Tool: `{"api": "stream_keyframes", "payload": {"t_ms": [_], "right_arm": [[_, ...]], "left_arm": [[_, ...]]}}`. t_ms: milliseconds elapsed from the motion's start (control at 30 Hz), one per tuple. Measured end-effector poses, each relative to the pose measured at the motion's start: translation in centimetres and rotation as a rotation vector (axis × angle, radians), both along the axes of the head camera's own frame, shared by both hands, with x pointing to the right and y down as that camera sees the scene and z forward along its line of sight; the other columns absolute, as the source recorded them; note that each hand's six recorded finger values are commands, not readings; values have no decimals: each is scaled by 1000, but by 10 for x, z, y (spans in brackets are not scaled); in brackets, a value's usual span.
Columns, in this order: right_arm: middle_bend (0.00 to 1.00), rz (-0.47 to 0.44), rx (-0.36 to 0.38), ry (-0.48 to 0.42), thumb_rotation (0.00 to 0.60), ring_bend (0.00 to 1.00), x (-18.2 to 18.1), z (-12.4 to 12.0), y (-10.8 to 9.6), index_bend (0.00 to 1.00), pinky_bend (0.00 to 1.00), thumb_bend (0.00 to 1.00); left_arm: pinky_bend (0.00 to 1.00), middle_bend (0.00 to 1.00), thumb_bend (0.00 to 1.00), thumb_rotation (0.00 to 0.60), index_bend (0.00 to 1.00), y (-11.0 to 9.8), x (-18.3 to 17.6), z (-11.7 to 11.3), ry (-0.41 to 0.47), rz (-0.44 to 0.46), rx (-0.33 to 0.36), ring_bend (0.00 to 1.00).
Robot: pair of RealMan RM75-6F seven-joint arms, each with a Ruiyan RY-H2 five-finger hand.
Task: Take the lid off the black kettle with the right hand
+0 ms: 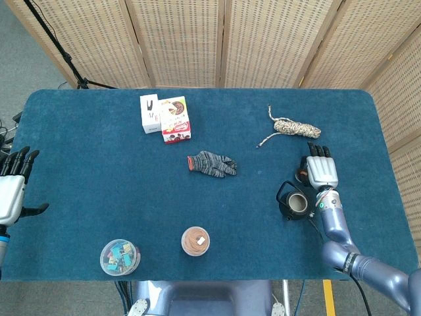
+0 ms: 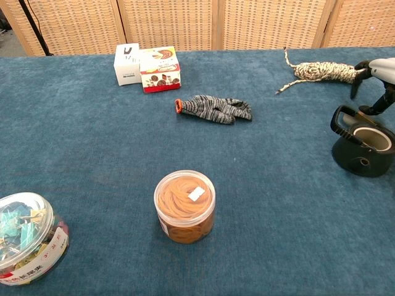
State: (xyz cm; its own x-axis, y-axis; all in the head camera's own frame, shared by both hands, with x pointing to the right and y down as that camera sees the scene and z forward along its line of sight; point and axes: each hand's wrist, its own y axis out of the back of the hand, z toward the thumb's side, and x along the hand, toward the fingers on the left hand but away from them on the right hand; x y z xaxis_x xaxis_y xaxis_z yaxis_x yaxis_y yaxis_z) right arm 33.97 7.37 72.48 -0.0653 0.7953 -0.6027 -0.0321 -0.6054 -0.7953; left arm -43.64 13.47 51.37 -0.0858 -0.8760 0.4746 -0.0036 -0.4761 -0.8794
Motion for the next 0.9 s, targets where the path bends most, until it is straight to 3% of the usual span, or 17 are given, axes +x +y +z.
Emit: {"api": "stream_keyframes", "payload": {"t_ms": [367,433,567,667,900], "right_arm": [[0,-18,69,-46,600,0,-11,-31,1,300,0,425],[0,-29,88,-56,600,0,-12,-41,3,294,0,384],[0,-60,141,-71,600,0,-6,-66,13,205,0,120],[0,-81,176,-66,600,0,7,-82,27,133,0,7],[0,-89,228,-63,600,0,40,-108,65,40,0,0]], "left_arm": [[0,0,0,600,0,5,-4,-2,9,-7,0,0],[0,0,0,600,0,7,-6,-2,14,-11,-1,0],[0,0,0,600,0,14,-11,-1,22,-17,-3,0],[0,0,0,600,0,17,-14,0,27,0,12,0],[0,0,0,600,0,37,-24,15,57,15,21,0]]}}
